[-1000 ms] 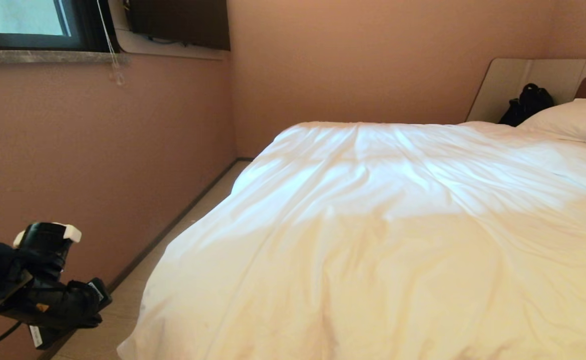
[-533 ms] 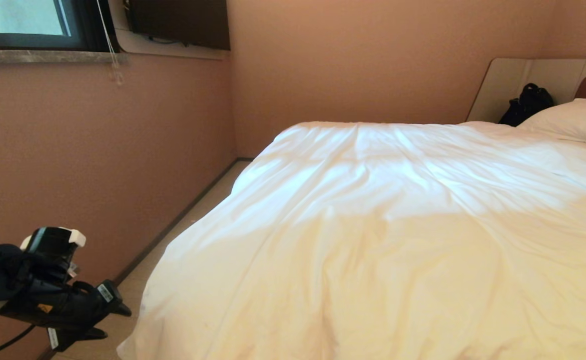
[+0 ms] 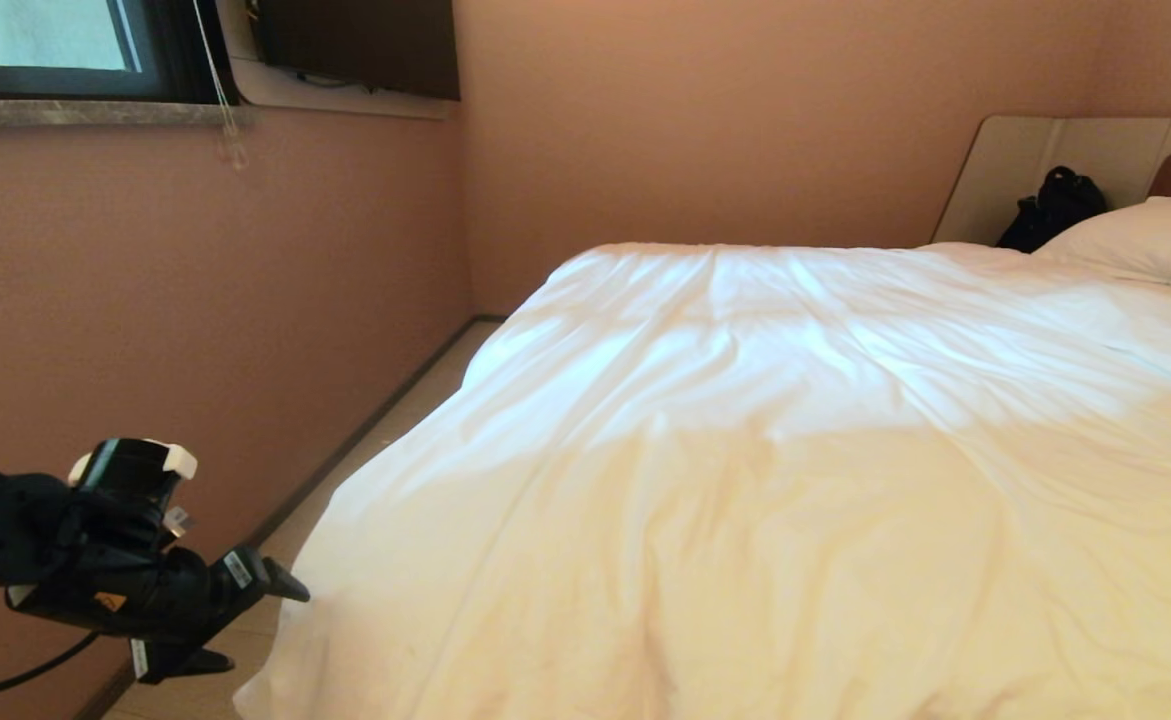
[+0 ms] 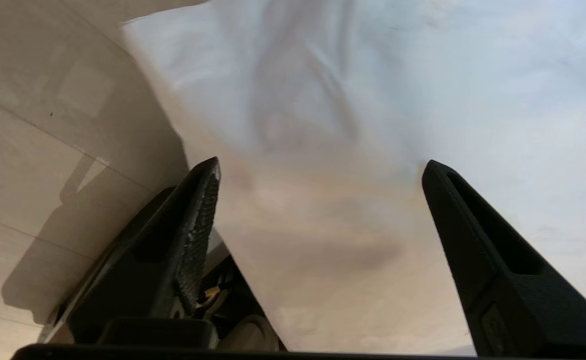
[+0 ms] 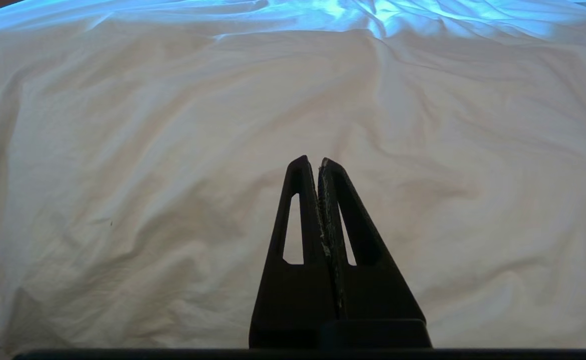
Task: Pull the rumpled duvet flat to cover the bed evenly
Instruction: Flatten the corners of the folded blanket
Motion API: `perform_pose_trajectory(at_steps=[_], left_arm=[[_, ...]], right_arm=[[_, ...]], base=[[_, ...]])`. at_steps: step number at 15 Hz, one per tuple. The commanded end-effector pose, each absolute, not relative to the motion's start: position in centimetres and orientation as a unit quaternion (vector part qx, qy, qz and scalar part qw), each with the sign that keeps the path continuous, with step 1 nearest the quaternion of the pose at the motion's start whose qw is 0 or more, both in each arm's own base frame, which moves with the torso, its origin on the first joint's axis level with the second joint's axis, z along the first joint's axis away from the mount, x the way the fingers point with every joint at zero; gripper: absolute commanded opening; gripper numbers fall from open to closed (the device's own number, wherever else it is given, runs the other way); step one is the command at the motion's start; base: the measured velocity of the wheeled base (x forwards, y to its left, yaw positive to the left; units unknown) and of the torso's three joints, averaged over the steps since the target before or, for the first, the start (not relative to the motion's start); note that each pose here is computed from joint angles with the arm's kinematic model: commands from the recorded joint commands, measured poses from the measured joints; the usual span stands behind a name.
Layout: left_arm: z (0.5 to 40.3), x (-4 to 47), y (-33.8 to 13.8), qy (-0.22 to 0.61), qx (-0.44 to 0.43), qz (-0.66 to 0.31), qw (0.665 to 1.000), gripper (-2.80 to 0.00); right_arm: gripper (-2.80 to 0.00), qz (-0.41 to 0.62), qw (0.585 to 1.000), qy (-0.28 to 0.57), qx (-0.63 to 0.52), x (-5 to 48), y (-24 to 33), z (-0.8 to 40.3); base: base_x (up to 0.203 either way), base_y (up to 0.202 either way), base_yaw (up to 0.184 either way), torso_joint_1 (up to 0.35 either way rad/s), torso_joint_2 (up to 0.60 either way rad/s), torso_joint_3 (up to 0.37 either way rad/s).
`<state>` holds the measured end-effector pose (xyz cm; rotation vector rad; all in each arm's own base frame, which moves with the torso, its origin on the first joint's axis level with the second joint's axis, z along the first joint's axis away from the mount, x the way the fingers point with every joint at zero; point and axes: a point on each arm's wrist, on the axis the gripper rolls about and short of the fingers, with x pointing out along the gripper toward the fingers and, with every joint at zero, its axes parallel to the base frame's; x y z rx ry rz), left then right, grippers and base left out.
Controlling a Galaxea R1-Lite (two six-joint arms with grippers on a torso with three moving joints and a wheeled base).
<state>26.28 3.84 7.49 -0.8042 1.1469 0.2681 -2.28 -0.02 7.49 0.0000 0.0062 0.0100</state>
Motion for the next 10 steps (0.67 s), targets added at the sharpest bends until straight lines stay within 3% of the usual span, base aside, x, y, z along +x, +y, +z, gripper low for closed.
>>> perform_pose_trajectory(at_steps=[1, 10], left_arm=[[7.7, 26.8, 3.2, 0.526, -0.362, 0.111, 0.761, 0.00], [7.4, 30.1, -0.3, 0.555, -0.328, 0.069, 0.761, 0.00]], right_arm=[[-2.80, 0.005, 1.000, 0.004, 0.000, -2.3, 0.0, 7.5], [-2.80, 0.005, 1.000, 0.004, 0.000, -2.3, 0.0, 7.5]], base=[[0.000, 0.000, 0.000, 0.000, 0.00, 0.000], [0.000, 0.000, 0.000, 0.000, 0.00, 0.000]])
